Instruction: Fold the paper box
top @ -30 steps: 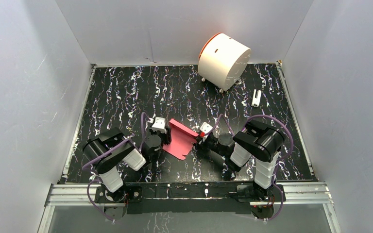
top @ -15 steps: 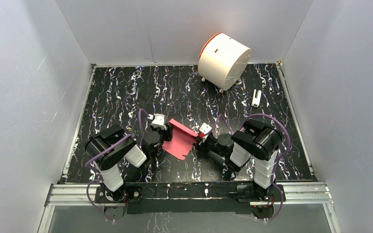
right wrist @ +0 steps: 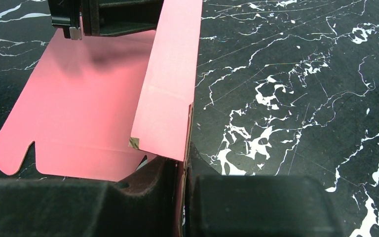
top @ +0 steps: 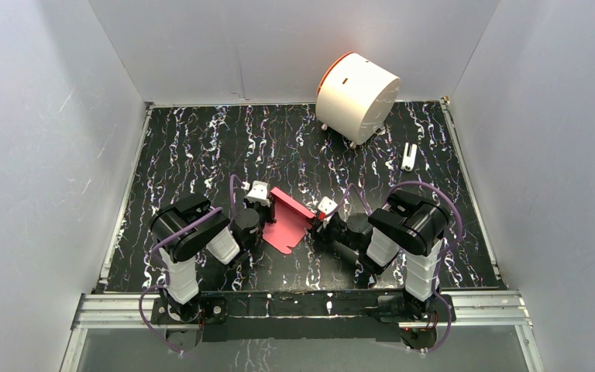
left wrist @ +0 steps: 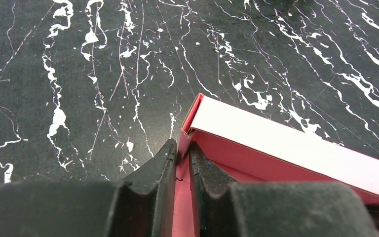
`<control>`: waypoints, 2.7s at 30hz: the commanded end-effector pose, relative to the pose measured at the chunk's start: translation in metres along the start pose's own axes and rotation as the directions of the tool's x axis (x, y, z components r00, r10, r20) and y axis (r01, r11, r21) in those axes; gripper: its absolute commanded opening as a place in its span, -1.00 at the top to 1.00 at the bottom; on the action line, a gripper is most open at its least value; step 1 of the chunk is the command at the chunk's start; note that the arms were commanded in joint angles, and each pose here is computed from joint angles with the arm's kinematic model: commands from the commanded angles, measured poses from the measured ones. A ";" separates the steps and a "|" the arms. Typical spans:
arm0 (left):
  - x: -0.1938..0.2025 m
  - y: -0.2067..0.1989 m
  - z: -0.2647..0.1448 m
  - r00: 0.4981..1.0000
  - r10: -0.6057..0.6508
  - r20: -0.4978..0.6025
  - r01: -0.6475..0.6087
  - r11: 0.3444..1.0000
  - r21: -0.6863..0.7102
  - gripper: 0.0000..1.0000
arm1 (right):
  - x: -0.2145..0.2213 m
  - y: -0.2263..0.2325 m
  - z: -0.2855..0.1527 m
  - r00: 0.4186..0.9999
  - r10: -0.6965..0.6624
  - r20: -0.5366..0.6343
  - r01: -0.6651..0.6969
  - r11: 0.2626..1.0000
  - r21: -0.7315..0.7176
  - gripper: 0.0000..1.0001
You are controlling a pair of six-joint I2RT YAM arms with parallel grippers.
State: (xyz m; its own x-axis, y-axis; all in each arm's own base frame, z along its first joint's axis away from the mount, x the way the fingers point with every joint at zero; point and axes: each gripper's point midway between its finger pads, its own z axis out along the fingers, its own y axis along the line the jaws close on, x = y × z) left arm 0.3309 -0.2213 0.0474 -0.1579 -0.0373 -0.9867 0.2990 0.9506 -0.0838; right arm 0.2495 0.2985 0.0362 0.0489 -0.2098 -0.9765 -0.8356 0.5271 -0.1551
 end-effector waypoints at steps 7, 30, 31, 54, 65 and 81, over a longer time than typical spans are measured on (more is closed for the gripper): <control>-0.027 -0.007 0.003 0.994 -0.016 0.106 0.012 0.999 0.037 1.00 | -0.072 -0.021 -0.002 0.963 -0.033 0.268 0.005 0.995 0.103 0.25; -0.023 -0.010 0.000 0.996 -0.007 0.092 0.001 0.998 0.067 1.00 | -0.103 -0.052 0.008 0.935 -0.106 0.339 0.040 0.980 0.197 0.19; -0.024 -0.011 0.001 0.996 -0.007 0.093 0.001 0.998 0.068 1.00 | -0.101 -0.049 0.009 0.935 -0.106 0.338 0.046 0.983 0.180 0.25; -0.040 0.031 0.016 0.981 -0.041 0.192 0.102 0.943 -0.316 1.00 | -0.082 -0.007 0.020 0.955 0.009 0.295 -0.052 0.989 0.137 0.87; -0.033 0.018 0.004 0.977 -0.123 0.175 0.161 0.963 -0.218 0.88 | -0.082 -0.014 0.022 0.954 0.047 0.297 -0.116 0.969 0.219 0.80; -0.050 0.009 -0.008 0.971 -0.150 0.189 0.156 0.988 -0.019 0.32 | -0.078 -0.013 0.023 0.958 0.033 0.284 -0.098 0.971 0.217 0.73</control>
State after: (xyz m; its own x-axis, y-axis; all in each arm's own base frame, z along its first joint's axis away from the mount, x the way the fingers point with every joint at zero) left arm 0.3297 -0.1988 0.0531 -0.1335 -0.1279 -0.9828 0.1671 0.9745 -0.1495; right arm 0.2647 0.3235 0.0545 0.0341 -0.1382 -0.9898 -0.7201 0.6834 -0.1202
